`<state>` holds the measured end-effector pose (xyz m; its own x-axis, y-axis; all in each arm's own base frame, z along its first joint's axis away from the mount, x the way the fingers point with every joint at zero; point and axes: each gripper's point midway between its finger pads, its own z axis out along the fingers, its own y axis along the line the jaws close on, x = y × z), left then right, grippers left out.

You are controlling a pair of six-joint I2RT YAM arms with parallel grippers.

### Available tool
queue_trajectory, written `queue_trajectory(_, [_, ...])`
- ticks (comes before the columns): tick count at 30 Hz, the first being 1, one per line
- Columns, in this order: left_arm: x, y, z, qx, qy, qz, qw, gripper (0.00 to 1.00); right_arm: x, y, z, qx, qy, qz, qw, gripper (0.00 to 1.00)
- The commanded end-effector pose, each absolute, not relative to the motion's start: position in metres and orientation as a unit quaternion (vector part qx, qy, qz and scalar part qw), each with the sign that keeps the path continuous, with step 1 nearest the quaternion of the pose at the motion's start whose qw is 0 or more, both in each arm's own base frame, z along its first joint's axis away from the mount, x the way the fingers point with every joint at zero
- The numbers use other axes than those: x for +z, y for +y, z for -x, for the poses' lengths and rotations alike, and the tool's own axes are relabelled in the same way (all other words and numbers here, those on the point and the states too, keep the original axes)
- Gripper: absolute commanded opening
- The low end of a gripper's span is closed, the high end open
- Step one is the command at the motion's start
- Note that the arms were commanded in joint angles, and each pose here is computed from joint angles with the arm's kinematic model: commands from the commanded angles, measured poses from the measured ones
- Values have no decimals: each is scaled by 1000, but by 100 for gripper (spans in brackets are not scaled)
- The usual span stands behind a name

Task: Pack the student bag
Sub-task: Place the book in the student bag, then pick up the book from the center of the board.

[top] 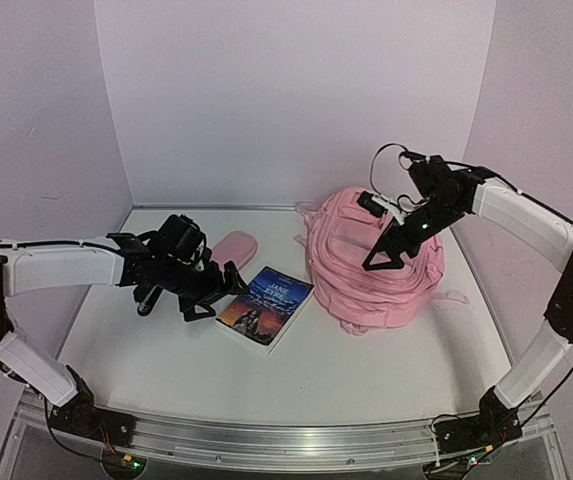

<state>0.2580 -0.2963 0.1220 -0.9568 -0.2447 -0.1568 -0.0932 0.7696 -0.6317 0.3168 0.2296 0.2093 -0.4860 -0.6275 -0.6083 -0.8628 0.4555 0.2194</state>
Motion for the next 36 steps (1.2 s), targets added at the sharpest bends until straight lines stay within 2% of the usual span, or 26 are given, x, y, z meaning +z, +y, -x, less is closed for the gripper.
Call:
queue_trajectory(1, [133, -289, -251, -341, 919, 134, 146, 100, 212, 280, -287, 312, 789, 493, 191, 90])
queue_trajectory(7, [126, -272, -249, -334, 912, 171, 167, 99, 155, 320, -266, 312, 779, 531, 120, 89])
queue_trajectory(13, [129, -290, -277, -282, 935, 97, 190, 99, 126, 340, -263, 339, 782, 517, 78, 86])
queue_trajectory(15, [123, -305, -288, -262, 946, 63, 178, 99, 110, 347, -264, 338, 788, 510, 64, 87])
queue_trajectory(17, [111, -319, -298, -244, 956, 42, 160, 100, 97, 354, -269, 336, 797, 499, 55, 94])
queue_trajectory(19, [113, -333, -311, -238, 958, 27, 158, 100, 85, 359, -278, 332, 808, 484, 48, 98])
queue_trajectory(26, [114, -334, -336, -222, 960, 26, 170, 100, 60, 368, -302, 311, 840, 441, 54, 98])
queue_trajectory(36, [80, -308, -325, -208, 970, 34, 124, 98, 41, 374, -322, 296, 872, 385, 65, 98])
